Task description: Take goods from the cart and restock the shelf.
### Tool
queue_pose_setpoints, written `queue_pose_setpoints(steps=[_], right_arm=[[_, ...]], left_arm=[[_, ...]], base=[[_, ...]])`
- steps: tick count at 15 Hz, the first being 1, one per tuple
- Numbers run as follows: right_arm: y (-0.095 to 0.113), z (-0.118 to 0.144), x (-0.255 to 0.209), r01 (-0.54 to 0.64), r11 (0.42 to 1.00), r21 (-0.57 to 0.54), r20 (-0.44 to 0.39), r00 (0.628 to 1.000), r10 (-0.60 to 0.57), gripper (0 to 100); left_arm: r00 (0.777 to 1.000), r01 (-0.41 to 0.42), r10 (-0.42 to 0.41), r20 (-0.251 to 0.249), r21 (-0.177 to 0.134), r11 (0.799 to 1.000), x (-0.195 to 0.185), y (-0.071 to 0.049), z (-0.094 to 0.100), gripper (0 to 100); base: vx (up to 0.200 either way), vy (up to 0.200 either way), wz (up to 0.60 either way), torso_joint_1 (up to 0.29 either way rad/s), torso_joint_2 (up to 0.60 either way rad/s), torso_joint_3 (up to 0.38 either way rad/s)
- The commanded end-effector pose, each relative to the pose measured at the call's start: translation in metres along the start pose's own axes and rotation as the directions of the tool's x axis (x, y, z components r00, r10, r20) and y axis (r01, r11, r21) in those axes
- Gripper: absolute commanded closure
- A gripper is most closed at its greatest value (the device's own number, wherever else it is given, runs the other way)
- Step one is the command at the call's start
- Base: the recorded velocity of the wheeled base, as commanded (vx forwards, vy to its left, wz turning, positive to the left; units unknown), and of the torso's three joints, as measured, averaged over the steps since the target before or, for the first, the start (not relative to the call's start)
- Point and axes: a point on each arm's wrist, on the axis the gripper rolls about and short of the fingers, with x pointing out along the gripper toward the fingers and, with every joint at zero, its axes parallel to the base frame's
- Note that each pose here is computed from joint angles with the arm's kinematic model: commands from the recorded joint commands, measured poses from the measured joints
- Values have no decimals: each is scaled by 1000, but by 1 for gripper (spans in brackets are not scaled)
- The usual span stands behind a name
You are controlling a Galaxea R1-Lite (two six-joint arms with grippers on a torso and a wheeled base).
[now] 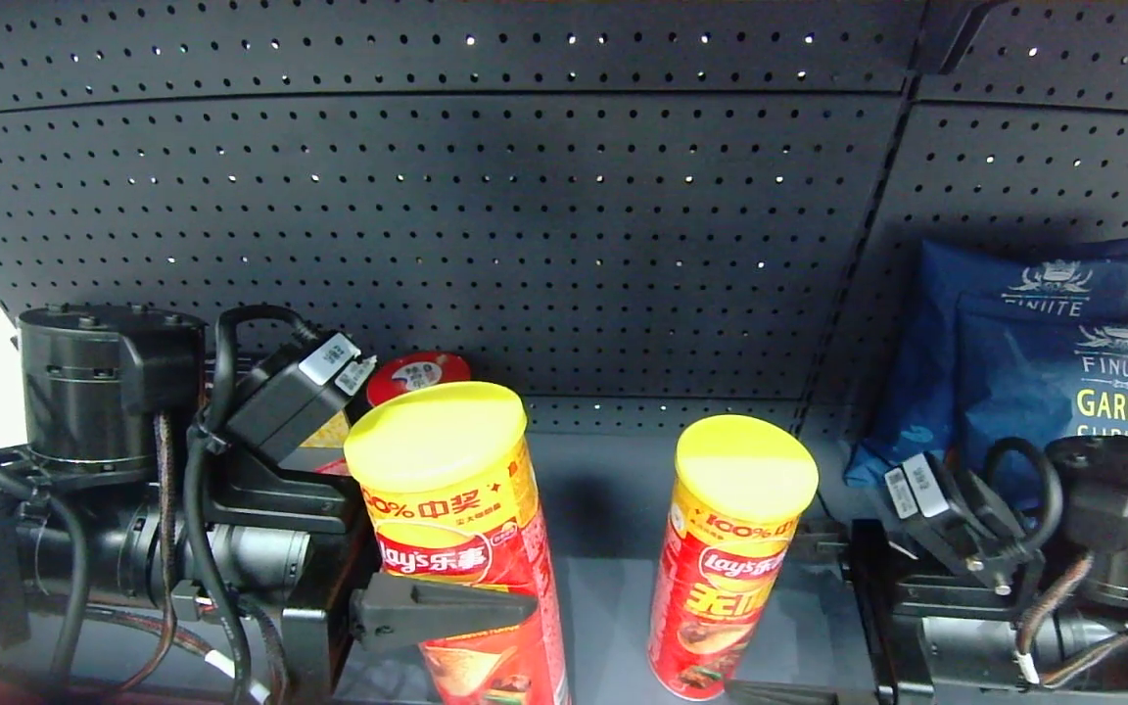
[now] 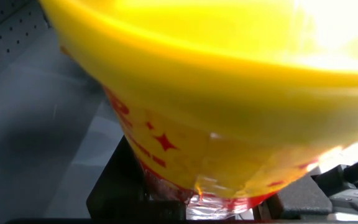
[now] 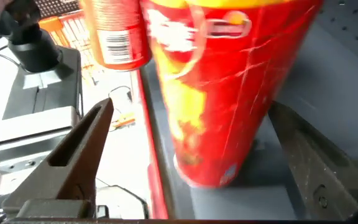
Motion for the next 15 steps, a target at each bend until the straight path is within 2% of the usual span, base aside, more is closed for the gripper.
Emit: queue_pose_setpoints(steps=[1,5,7,9,10,12,14,15], right_arm=[[17,21,-26,36,999,-39,43,998,-35,0],[44,44,-56,123,991,-49,42,992,-121,0],[50,54,-68,196,979,-58,61,979,-192,0],[58,58,-83,318,947,-53,74,947,-314,0],[59,58,-84,325,945,-50,73,944,-321,0],[67,59,-95,409,912,-35,56,912,-407,0],[70,61,-99,416,909,-20,79,907,-414,0],[71,63,-102,428,904,-5,94,900,-426,0]], left_arm=[[1000,-2,2,2,4,1000,0,0,1,100],[1000,-20,20,0,8,1000,0,0,2,100],[998,-60,60,-4,9,998,0,0,2,100],[997,-76,76,0,15,997,-2,0,4,100],[997,-80,80,0,16,997,-2,1,4,100],[994,-103,102,25,54,993,-1,5,18,100],[993,-111,109,36,68,991,2,9,26,100],[986,-164,161,40,76,984,4,17,32,100]], base=[[0,0,0,0,0,0],[0,0,0,0,0,0],[0,0,0,0,0,0],[0,0,0,0,0,0],[0,0,0,0,0,0],[0,0,0,0,0,0],[0,0,0,0,0,0],[0,0,0,0,0,0]])
